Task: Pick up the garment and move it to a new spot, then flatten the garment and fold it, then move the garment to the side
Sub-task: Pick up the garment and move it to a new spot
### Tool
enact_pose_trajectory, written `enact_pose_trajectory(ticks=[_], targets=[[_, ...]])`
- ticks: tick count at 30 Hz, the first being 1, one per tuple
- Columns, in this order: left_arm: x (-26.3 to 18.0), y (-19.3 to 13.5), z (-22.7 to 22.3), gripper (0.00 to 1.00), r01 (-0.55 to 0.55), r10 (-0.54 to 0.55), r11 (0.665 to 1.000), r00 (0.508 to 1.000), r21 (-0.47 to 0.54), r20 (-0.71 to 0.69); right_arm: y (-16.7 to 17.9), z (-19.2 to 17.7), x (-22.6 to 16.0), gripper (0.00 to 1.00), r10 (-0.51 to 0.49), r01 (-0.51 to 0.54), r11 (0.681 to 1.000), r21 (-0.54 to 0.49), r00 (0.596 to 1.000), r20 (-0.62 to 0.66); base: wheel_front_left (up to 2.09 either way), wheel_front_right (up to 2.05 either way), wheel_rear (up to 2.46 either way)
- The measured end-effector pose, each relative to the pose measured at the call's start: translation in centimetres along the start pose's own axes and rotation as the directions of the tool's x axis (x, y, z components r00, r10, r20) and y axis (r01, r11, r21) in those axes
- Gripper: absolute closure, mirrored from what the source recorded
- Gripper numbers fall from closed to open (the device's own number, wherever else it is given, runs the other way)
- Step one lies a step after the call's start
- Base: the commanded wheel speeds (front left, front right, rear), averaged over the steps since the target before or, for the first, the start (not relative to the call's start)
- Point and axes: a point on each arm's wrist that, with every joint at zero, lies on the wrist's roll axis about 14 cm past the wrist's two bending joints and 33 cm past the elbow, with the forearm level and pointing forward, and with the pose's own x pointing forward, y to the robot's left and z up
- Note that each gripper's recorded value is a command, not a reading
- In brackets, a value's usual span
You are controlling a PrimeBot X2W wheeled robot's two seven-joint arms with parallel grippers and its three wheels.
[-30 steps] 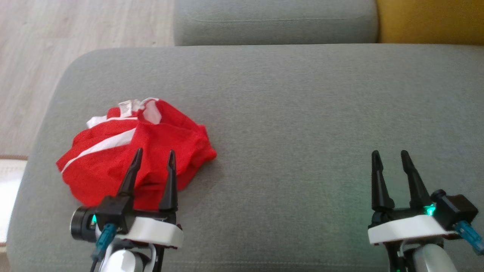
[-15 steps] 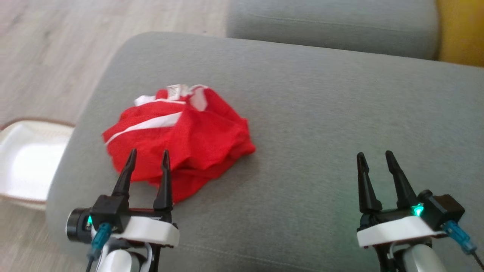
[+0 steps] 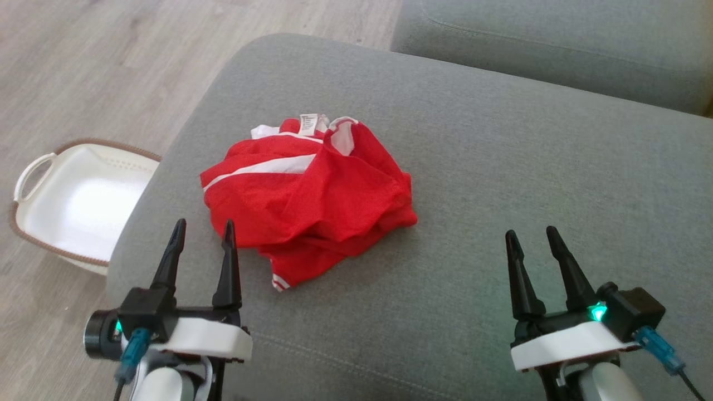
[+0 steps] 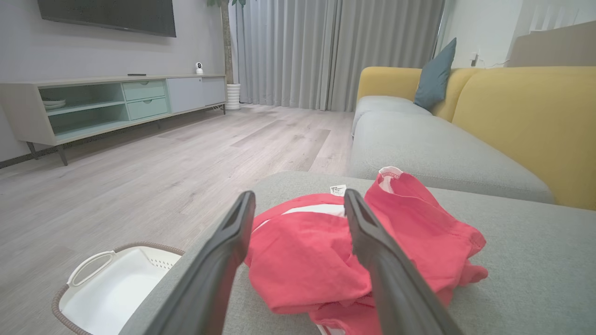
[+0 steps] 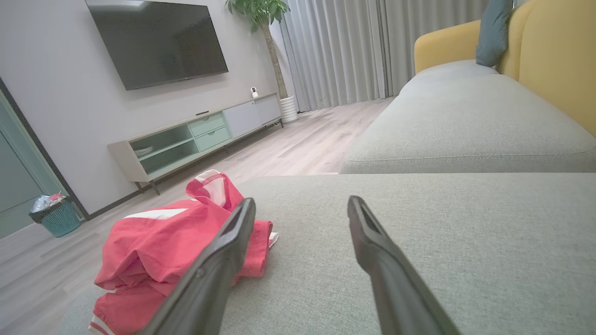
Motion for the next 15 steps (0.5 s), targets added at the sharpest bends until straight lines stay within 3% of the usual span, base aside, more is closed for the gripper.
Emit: enact_pose_trajectory(ticks=[6,15], targets=[[0.7,-1.0,-0.8,0.0,0.05,-0.05,0.999,0.998,0.009,-0.023,-1.6,-0.1,-0.7,0.0,-0.05,0.05,0.999,0.001,0.999,-0.001,0.0,0.0,0.0],[5.4,-6.4,-4.0,0.0,0.275,-0.269,0.961,0.955,0.03,-0.123,-5.5,0.1,-0.9,0.0,-0.154,0.154,0.988,-0.015,0.988,0.011,0.0,0.0,0.0]])
